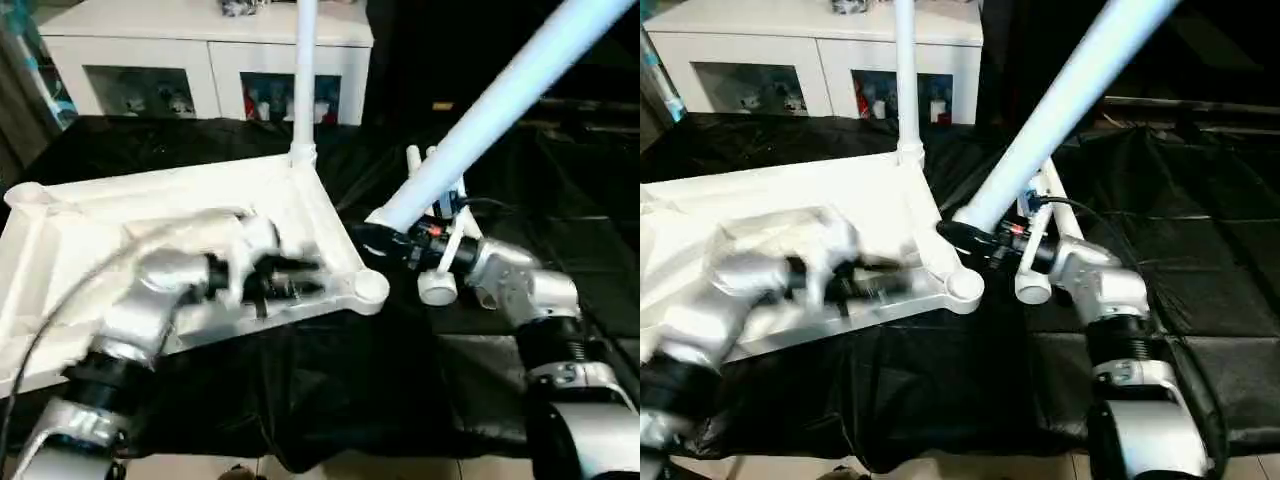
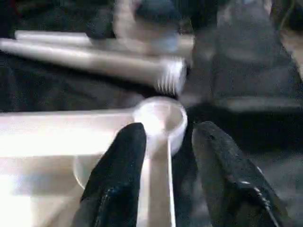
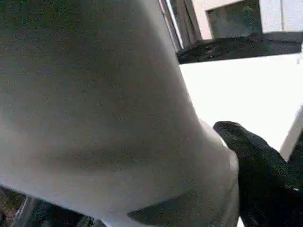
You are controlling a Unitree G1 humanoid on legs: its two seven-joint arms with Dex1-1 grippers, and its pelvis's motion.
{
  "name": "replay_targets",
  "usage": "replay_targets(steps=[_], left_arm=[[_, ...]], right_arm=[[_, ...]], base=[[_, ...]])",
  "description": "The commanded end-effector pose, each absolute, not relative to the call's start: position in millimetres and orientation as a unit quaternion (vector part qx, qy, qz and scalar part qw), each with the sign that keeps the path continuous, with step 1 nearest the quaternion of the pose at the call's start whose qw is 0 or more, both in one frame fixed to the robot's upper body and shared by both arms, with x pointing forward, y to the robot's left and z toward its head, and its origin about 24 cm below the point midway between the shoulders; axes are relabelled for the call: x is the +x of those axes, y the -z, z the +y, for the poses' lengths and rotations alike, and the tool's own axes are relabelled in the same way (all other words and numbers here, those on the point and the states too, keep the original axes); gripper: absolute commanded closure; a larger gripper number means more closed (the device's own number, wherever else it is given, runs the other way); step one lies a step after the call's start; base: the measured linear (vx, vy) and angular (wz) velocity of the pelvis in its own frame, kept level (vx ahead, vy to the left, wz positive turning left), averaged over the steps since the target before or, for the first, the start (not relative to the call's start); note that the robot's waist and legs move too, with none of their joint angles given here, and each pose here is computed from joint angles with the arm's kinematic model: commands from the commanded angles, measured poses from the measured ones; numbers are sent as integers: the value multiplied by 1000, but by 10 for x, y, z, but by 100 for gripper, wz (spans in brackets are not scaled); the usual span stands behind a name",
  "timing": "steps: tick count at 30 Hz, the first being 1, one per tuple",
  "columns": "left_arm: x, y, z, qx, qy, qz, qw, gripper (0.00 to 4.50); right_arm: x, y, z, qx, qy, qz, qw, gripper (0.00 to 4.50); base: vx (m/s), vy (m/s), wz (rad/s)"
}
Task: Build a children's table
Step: Insert table leg to table base
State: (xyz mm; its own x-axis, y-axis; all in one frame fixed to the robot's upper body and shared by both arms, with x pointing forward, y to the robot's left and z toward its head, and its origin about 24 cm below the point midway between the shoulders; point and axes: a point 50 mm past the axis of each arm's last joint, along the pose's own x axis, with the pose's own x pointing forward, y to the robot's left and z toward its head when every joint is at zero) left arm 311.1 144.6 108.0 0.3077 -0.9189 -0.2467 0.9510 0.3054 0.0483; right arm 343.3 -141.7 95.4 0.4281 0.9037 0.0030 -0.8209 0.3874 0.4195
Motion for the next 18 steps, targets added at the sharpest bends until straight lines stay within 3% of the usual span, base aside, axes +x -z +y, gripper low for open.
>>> replay_targets(steps=[1, 3, 7, 9, 18], left_arm=[[3147, -1325, 1462, 57, 592, 50, 802, 231], [3174, -1534, 1391, 32, 594, -3, 804, 228], [3177, -1638, 1282, 18, 596, -33, 802, 191], [3196, -1762, 1121, -28, 596, -65, 800, 182], [3242, -1864, 829, -85, 606, -79, 787, 101]], right_arm=[[3423, -1001, -1366, 159, -533, 122, 822, 130], [3397, -984, -1302, 151, -542, 138, 815, 130], [3387, -978, -1257, 151, -544, 149, 812, 130], [3384, -965, -1182, 143, -548, 159, 809, 130], [3350, -925, -1012, 122, -566, 177, 796, 130]], base=[[0, 0, 0], [0, 0, 0], [0, 0, 0], [0, 0, 0], [0, 0, 0]])
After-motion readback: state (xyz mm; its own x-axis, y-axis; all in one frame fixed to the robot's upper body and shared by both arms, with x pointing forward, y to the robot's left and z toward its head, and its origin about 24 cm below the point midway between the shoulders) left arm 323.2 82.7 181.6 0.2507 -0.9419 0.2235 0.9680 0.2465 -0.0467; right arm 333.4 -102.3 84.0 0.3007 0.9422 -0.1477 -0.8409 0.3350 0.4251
